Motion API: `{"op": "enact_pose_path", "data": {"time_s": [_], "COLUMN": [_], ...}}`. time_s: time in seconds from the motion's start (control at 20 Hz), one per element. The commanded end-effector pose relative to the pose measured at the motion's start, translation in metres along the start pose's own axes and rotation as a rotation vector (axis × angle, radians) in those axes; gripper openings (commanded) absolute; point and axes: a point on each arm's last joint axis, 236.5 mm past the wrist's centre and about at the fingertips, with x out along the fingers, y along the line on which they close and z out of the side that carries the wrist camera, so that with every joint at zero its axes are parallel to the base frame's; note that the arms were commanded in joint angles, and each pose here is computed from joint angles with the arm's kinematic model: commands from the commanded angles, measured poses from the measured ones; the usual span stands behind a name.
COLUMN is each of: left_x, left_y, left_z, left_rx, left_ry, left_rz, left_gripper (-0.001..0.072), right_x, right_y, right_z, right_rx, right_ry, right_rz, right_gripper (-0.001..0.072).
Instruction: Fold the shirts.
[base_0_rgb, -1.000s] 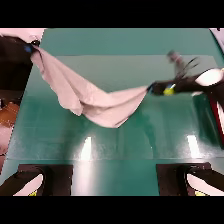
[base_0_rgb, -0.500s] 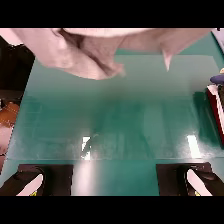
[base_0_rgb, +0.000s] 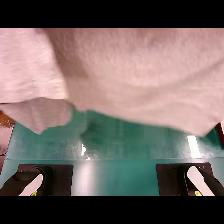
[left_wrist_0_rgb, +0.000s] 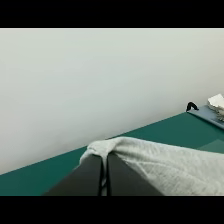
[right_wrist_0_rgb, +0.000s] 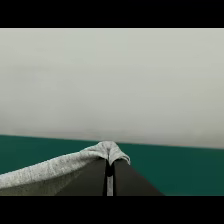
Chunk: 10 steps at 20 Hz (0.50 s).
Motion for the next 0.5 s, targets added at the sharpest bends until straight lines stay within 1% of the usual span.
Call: {"op": "enact_pose_path", "data": {"time_s": [0.0, 0.15, 0.2, 0.35, 0.45], "left_x": [0.028, 0.071, 0.084, 0.118, 0.145], "left_y": [0.019, 0.048, 0.054, 0.072, 0.087], "left_z": [-0.06, -0.168, -0.21, -0.322, -0.379], "left_rx": [-0.049, -0.144, -0.192, -0.305, -0.361], "left_ry": [0.165, 0.453, 0.56, 0.808, 0.891], "left_rz": [0.018, 0.04, 0.034, 0.026, 0.04], "left_gripper": [0.0019, 0.0019, 0.0019, 0.0019, 0.002], "right_x": [0.032, 0.079, 0.094, 0.129, 0.159], "right_y": [-0.019, -0.023, -0.026, -0.026, -0.023], "right_z": [-0.056, -0.15, -0.189, -0.291, -0.342], "right_rx": [0.168, 0.322, 0.345, 0.341, 0.323], "right_ry": [0.231, 0.542, 0.669, 0.966, 1.045], "right_rz": [0.034, 0.128, 0.127, 0.103, 0.088], "right_gripper": [0.0009, 0.0009, 0.0009, 0.0009, 0.001]}}
